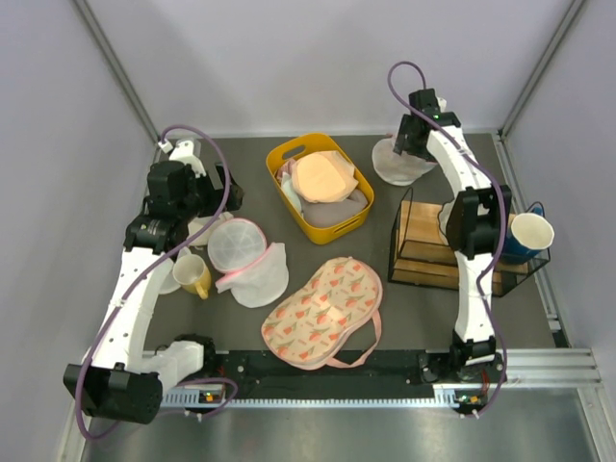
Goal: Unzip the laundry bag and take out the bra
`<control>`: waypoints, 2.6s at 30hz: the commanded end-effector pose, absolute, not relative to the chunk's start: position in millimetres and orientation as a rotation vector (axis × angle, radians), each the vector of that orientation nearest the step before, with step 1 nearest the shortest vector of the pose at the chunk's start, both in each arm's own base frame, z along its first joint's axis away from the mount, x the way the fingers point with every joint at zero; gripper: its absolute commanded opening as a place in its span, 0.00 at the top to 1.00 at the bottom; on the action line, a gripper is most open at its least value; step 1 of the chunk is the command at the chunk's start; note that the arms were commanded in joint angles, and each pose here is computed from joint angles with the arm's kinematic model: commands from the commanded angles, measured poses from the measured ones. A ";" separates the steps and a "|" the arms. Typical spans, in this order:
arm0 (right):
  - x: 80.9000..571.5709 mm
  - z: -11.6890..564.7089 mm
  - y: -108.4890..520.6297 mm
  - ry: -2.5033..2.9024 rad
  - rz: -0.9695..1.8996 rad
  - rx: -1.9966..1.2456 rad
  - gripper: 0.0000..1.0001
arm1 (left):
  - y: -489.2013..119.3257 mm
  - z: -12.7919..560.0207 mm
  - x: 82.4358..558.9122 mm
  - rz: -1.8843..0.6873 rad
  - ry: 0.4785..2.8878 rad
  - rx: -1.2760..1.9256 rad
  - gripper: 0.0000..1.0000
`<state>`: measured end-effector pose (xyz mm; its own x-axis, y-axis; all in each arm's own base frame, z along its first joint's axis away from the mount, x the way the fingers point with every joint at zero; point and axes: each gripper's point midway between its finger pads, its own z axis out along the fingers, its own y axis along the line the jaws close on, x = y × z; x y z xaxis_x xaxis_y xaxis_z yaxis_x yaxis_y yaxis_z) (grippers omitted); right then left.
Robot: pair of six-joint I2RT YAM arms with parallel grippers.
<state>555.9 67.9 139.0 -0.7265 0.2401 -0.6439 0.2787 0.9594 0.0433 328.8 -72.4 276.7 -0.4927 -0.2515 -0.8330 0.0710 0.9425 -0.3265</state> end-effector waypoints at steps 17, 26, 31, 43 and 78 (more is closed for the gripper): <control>557.5 158.9 72.6 2.358 -0.147 0.315 0.41 | -73.9 298.4 331.4 -0.401 1.979 -0.100 0.01; 544.3 180.8 72.5 2.316 -0.229 0.295 0.23 | -74.0 299.1 331.4 -0.401 1.978 -0.100 0.01; 530.8 204.6 70.5 2.273 -0.189 0.370 0.19 | -74.0 297.2 332.1 -0.399 1.984 -0.099 0.01; 503.3 187.2 82.6 2.286 -0.026 0.641 0.15 | -74.3 295.0 332.1 -0.402 1.985 -0.100 0.01; 560.3 145.6 83.7 2.141 0.016 0.638 0.87 | -73.2 295.0 336.4 -0.383 2.002 -0.085 0.01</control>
